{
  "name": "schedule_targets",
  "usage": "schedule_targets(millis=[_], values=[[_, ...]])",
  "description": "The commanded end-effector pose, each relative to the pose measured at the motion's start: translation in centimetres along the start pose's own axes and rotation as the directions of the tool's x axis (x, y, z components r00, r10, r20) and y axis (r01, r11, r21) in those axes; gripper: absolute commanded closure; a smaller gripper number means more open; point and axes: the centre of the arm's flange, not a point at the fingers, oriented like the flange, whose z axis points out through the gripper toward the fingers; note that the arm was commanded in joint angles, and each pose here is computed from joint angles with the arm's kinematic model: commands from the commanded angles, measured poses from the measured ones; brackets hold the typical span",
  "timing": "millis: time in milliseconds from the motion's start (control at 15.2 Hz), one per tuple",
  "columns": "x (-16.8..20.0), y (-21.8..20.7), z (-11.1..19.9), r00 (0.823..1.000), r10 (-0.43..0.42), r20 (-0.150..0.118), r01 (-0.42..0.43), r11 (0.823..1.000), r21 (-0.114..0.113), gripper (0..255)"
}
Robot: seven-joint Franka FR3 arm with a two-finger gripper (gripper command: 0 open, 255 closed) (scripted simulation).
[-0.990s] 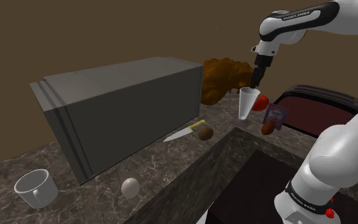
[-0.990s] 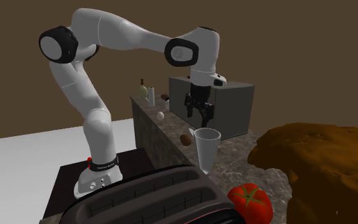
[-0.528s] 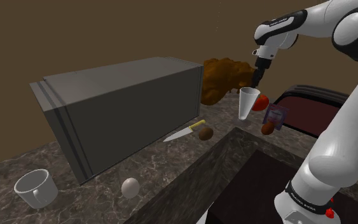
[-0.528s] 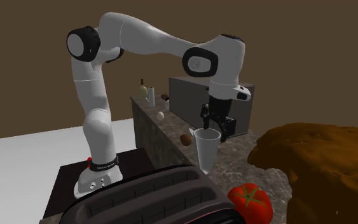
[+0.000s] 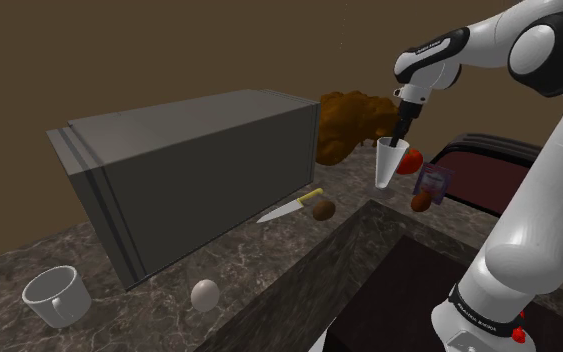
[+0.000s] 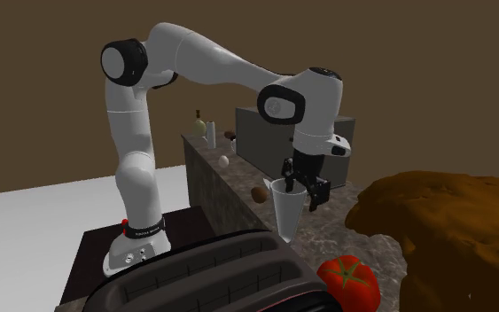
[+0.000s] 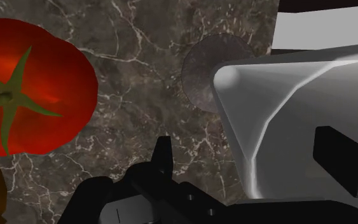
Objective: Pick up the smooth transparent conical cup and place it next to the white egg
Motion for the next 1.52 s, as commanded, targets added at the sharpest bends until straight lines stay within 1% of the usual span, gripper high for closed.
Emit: schedule_targets(millis=[0,396,462,1056,1452], values=[[-0.1,0.0,0.5,1.0,0.0,0.0,0.0,1.0,0.0,0],[-0.1,0.0,0.5,1.0,0.0,0.0,0.0,1.0,0.0,0],[-0.1,0.0,0.5,1.0,0.0,0.0,0.0,1.0,0.0,255],[-0.1,0.0,0.5,1.0,0.0,0.0,0.0,1.0,0.0,255],[0.1,-0.5,-2.6,1.0,0.0,0.0,0.0,1.0,0.0,255]])
